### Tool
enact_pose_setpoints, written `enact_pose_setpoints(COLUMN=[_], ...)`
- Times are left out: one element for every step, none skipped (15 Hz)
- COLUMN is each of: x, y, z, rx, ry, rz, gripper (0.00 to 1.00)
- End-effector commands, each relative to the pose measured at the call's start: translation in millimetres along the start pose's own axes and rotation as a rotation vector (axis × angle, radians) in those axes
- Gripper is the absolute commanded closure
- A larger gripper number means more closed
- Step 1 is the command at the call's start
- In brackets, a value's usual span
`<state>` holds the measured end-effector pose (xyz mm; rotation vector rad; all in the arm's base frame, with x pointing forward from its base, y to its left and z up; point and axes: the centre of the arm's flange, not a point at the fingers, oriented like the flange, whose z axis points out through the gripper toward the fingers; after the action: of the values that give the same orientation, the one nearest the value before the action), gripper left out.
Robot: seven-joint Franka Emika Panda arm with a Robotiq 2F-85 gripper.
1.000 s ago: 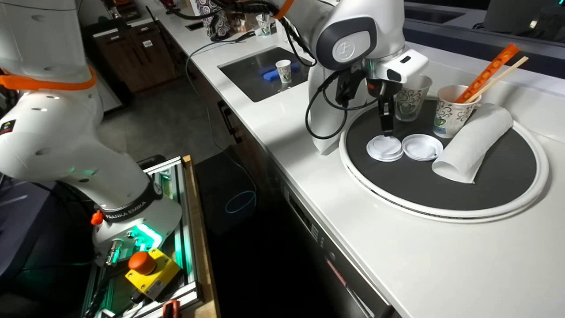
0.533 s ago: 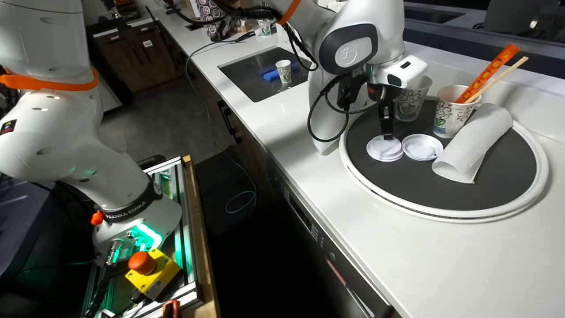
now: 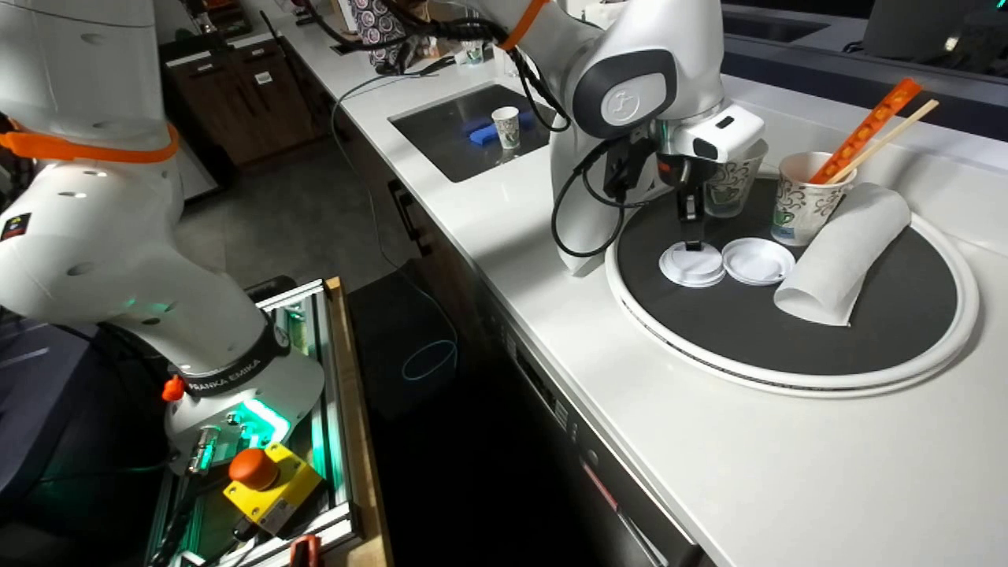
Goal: Move the cup backwards and cover the cup
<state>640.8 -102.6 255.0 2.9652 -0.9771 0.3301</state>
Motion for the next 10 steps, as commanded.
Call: enact_pose_setpoints(x=[1.5, 1.8, 1.9, 0.8, -0.4, -1.8, -3.4, -4.7, -6.6, -7.0], y=[-5.8, -4.0, -2.4, 0.9, 3.0, 6.2, 11.7, 16.9, 22.3, 26.2], z=[4.9, 2.1, -1.1, -10.1, -18.1, -29.3, -47.3, -65.2, -86.3, -104.4], rx=[-0.018, -0.02, -0.023, -0.028, -0.027, -0.028, -0.023, -0.016, -0.005, 0.014], ry=[0.006, 0.006, 0.003, -0.012, -0.017, -0.02, -0.017, -0.008, 0.004, 0.017], rz=[0.011, 0.014, 0.013, 0.012, 0.012, 0.004, -0.009, -0.025, -0.055, -0.093], gripper=[0.85, 0.95, 1.0, 1.0, 1.0, 0.98, 0.98, 0.99, 0.98, 0.98])
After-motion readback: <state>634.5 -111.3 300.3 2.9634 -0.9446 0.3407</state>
